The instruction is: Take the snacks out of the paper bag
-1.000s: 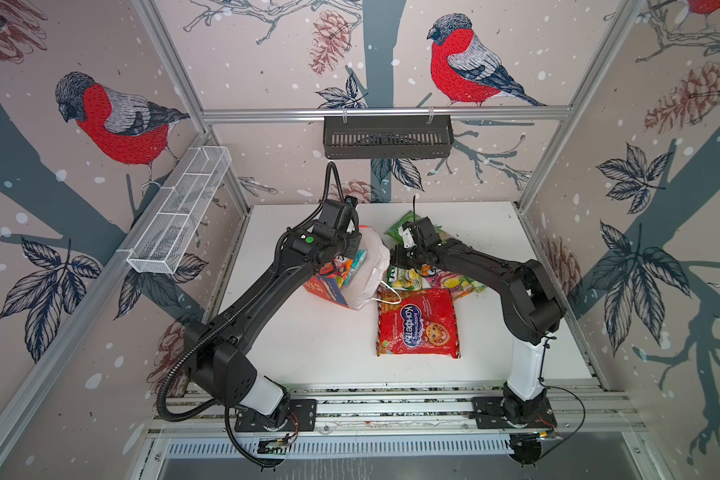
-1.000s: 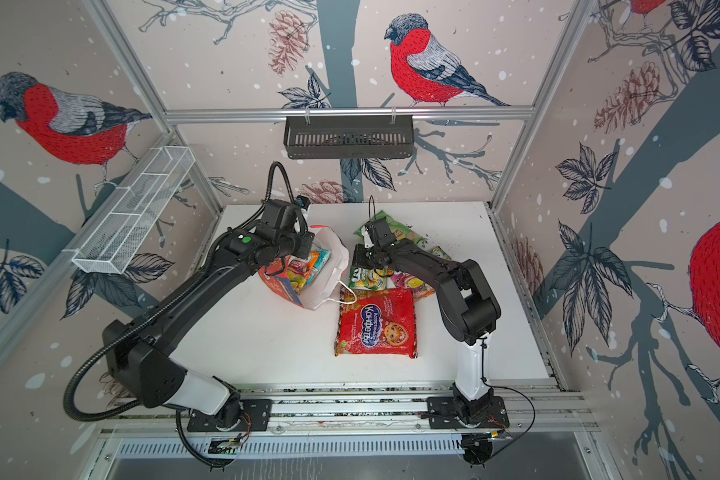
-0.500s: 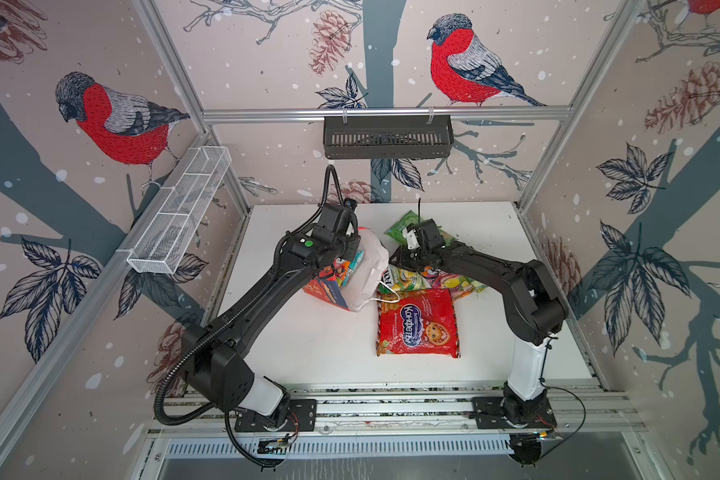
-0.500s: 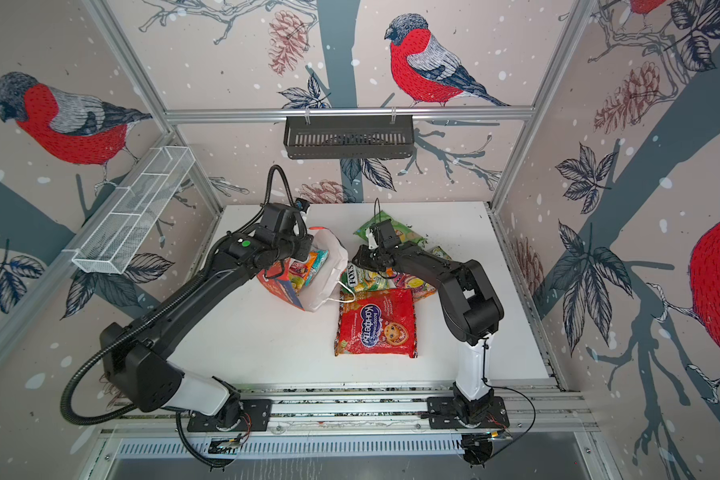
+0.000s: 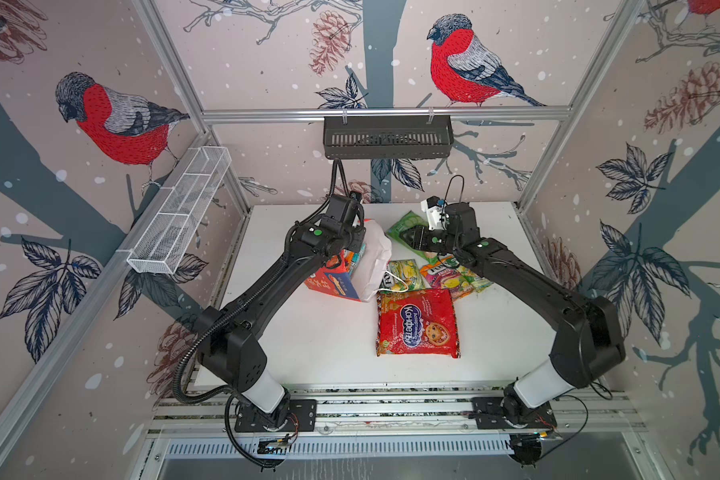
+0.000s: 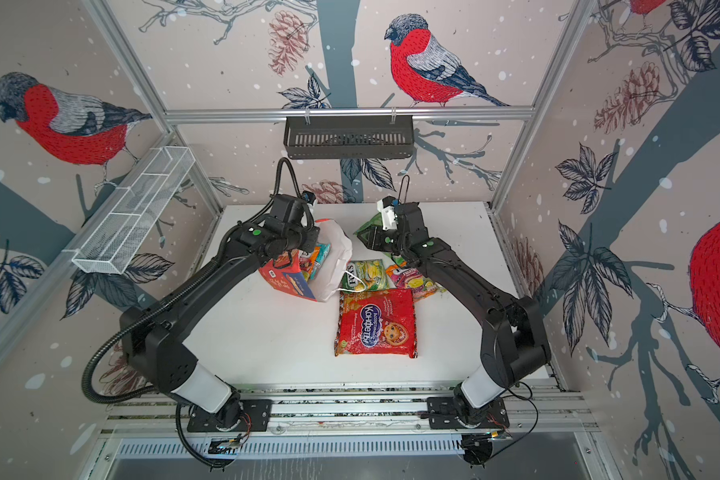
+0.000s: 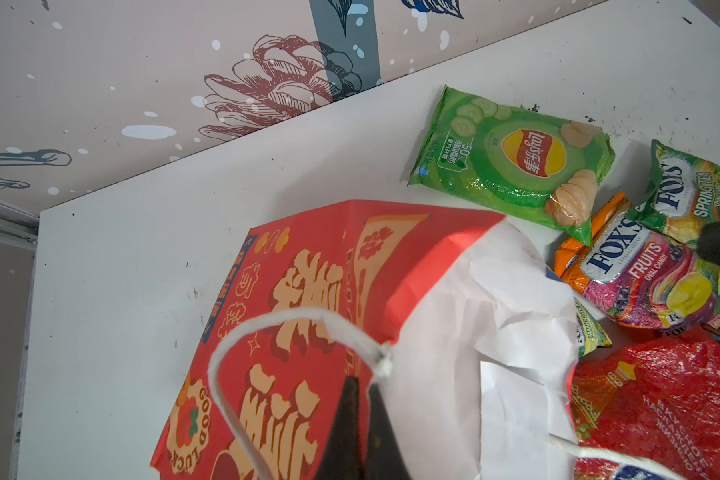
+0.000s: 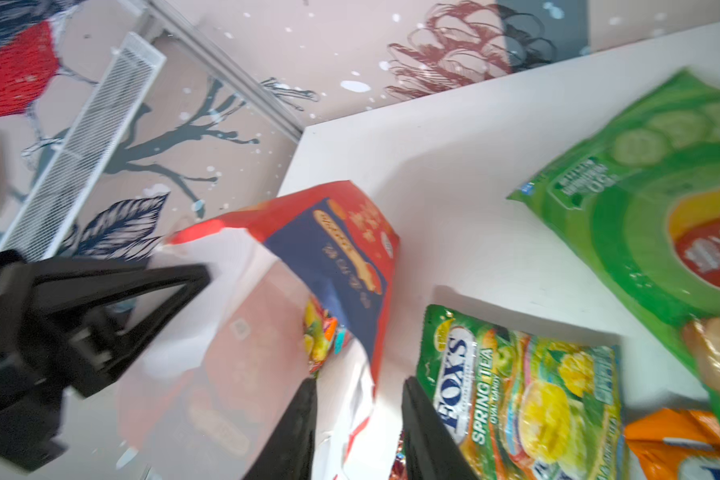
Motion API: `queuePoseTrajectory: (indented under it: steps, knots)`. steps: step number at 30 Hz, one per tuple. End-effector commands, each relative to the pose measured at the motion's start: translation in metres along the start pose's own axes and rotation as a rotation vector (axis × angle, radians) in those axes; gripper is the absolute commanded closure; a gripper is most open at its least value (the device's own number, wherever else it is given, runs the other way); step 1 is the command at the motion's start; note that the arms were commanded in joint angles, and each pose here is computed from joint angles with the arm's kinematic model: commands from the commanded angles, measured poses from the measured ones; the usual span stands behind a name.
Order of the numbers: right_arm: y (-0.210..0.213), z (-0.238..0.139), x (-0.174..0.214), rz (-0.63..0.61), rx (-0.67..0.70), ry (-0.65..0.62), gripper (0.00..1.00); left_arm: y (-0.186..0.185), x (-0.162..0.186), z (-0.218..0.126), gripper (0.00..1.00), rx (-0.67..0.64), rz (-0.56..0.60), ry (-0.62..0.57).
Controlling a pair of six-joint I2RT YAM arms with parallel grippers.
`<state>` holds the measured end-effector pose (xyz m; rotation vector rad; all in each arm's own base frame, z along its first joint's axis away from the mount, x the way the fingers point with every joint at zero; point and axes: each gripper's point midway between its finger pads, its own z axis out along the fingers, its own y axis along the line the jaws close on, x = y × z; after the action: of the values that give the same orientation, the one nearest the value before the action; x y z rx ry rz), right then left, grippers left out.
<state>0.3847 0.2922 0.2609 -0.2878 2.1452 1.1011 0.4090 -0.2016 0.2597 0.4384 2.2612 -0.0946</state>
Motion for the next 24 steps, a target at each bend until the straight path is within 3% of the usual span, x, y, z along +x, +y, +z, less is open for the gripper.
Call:
queuePoseTrajectory:
  steps: [1,5,9,16,24]
  knots:
    - [0.045,-0.003,0.009,-0.092,-0.193,0.081,0.63,0.0,-0.008,0.001,1.0,0.003,-0.016,-0.025]
    - [0.064,0.015,0.038,-0.085,-0.259,0.208,0.64,0.0,-0.014,0.004,1.0,-0.001,-0.01,-0.054]
    - [0.086,0.039,0.056,-0.05,-0.294,0.251,0.65,-0.001,-0.017,0.006,1.0,0.001,0.003,-0.072]
    - [0.078,0.054,0.069,0.047,-0.161,0.195,0.64,0.001,-0.02,-0.003,1.0,-0.001,0.007,-0.076]
    - [0.06,0.06,0.075,0.133,0.006,0.129,0.66,-0.011,-0.012,-0.03,1.0,0.1,0.039,-0.152]
